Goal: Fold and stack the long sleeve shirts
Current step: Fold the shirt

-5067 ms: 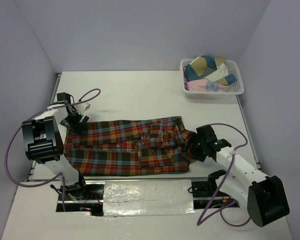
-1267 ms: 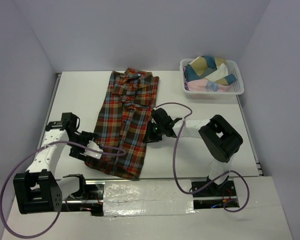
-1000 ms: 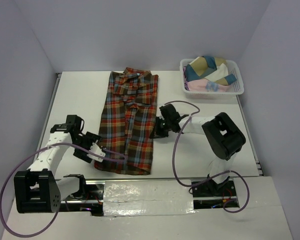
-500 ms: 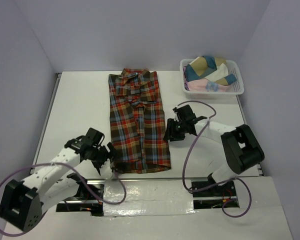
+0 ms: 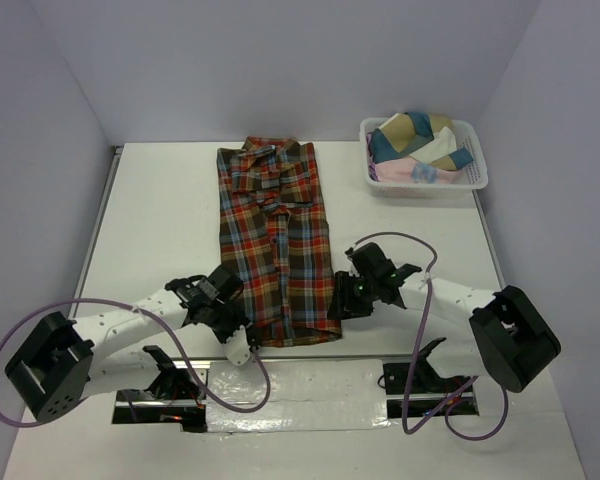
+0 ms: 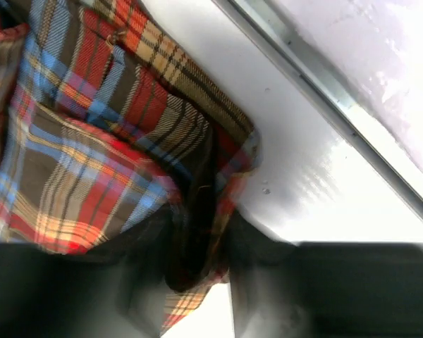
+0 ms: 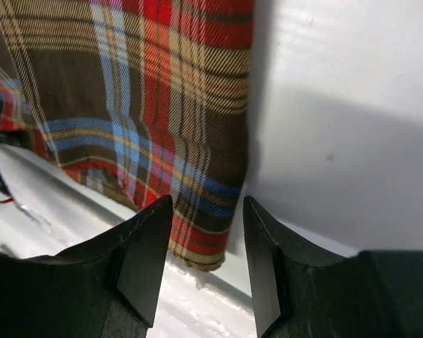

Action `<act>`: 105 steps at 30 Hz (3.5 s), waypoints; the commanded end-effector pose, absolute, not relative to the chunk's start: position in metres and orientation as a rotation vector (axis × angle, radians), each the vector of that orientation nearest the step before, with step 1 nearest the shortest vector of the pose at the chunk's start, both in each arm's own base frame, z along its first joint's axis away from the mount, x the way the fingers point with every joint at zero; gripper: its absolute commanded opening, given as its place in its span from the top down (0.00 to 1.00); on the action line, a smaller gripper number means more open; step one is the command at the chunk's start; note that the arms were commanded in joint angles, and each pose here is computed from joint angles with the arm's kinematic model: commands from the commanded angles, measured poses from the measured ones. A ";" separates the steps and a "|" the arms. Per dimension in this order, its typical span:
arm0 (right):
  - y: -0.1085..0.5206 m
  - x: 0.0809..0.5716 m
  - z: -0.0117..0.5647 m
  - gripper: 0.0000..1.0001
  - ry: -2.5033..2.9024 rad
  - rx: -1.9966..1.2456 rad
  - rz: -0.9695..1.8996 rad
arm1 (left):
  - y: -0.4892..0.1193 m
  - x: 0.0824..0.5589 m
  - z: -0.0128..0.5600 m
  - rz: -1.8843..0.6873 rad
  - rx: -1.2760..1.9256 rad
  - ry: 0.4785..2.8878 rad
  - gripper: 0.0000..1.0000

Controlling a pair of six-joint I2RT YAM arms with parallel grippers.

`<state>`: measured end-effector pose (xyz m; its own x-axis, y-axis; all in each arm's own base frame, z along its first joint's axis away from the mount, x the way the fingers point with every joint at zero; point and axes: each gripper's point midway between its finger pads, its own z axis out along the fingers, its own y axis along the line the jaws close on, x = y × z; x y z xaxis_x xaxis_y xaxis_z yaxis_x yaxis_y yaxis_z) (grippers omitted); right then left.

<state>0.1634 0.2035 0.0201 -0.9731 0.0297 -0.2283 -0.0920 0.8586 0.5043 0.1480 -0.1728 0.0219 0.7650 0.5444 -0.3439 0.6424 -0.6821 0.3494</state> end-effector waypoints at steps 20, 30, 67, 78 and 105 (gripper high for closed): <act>0.198 0.075 -0.002 0.37 3.070 -0.182 0.776 | -0.161 0.097 0.028 -0.458 2.508 0.816 0.55; 0.219 0.085 0.006 0.88 3.024 -0.190 0.904 | -0.164 0.091 0.029 -0.534 2.519 0.843 0.89; 0.250 0.407 0.127 1.00 2.637 -0.208 0.819 | -0.119 0.420 0.128 -0.405 1.289 2.012 1.00; 0.253 0.441 0.101 0.93 2.648 -0.143 0.814 | -0.116 0.452 0.114 -0.352 1.141 2.043 1.00; 0.235 0.390 0.149 0.60 2.347 -0.290 0.660 | -0.070 0.511 0.110 -0.077 0.599 2.253 0.26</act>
